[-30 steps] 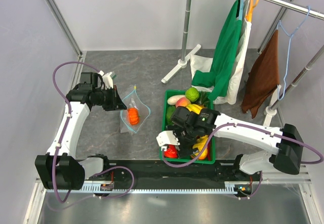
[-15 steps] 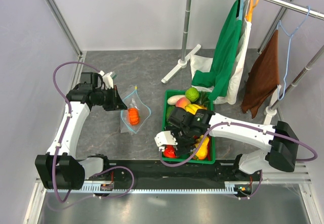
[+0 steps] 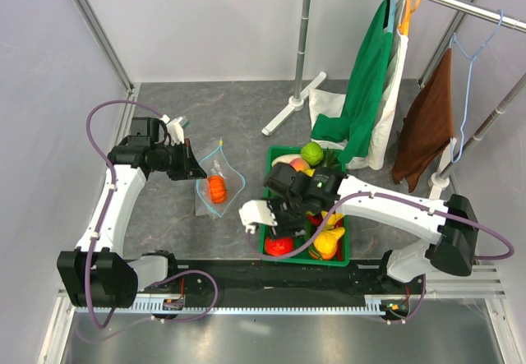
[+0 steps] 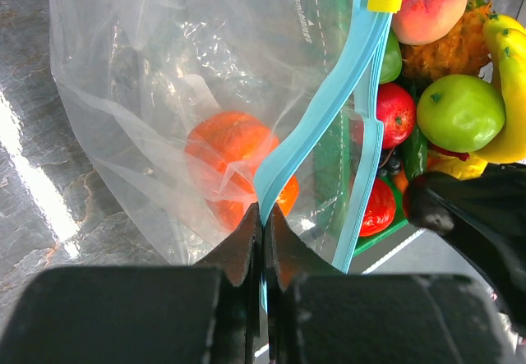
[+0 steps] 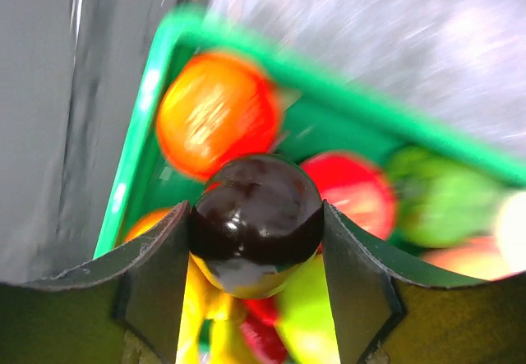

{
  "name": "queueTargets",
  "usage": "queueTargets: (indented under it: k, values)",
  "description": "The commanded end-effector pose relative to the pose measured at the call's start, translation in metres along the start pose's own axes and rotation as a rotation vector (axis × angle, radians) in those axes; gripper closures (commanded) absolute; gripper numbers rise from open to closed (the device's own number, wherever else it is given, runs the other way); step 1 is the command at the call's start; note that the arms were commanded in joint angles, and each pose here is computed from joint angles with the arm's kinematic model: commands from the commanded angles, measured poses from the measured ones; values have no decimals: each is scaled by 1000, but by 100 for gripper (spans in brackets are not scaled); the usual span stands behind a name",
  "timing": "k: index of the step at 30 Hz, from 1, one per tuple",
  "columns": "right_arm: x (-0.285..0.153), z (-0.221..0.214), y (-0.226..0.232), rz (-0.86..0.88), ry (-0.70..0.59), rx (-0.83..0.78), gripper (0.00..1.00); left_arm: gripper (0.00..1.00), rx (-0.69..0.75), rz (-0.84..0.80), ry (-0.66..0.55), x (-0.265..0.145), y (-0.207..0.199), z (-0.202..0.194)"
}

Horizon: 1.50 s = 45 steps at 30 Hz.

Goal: Place the food in the zip-top bag and seal the zipper
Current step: Pick up the fake fruit from the bin, then place the fake fruit in the zipper food storage bag.

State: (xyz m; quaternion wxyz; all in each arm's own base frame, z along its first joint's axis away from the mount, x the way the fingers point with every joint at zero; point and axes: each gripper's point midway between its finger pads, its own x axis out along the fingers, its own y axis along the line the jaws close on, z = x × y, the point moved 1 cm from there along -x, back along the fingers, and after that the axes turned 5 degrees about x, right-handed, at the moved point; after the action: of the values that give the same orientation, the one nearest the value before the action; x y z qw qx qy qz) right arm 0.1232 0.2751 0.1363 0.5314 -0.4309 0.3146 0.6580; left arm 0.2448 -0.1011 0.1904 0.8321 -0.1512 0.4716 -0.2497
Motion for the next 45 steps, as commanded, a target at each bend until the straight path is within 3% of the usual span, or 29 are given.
queueTargets:
  k: [1, 9, 17, 24, 27, 29, 30, 34, 37, 40, 45]
  values:
    - [-43, 76, -32, -113, -245, 55, 64, 98, 16, -33, -25, -1, -7, 5]
    - [-77, 160, -118, -319, -523, 202, 75, 98, 18, -39, -23, -2, -8, 4]
    - [-38, 192, -168, -336, -525, 201, 75, 98, 19, -70, -27, -4, -14, 5]
    - [-14, 167, -212, -484, -436, 289, 80, 98, 31, -96, -30, -8, -21, 2]
    - [-20, 160, -221, -545, -434, 318, 72, 98, 31, -125, -28, -9, -25, 1]
    - [-24, 163, -220, -548, -465, 328, 57, 98, 28, -148, -25, -9, -29, 1]
    - [-23, 165, -216, -532, -481, 338, 54, 98, 26, -151, -24, -8, -29, 1]
    - [-34, 176, -204, -479, -544, 364, 17, 98, 15, -163, -26, -9, -30, 3]
    - [-52, 177, -193, -461, -565, 377, 9, 98, 8, -169, -31, -10, -31, 5]
    - [-70, 170, -181, -443, -566, 411, 8, 98, 3, -171, -35, -11, -31, 7]
    - [-88, 136, -170, -428, -592, 649, 7, 98, 0, -173, -37, -11, -31, 8]
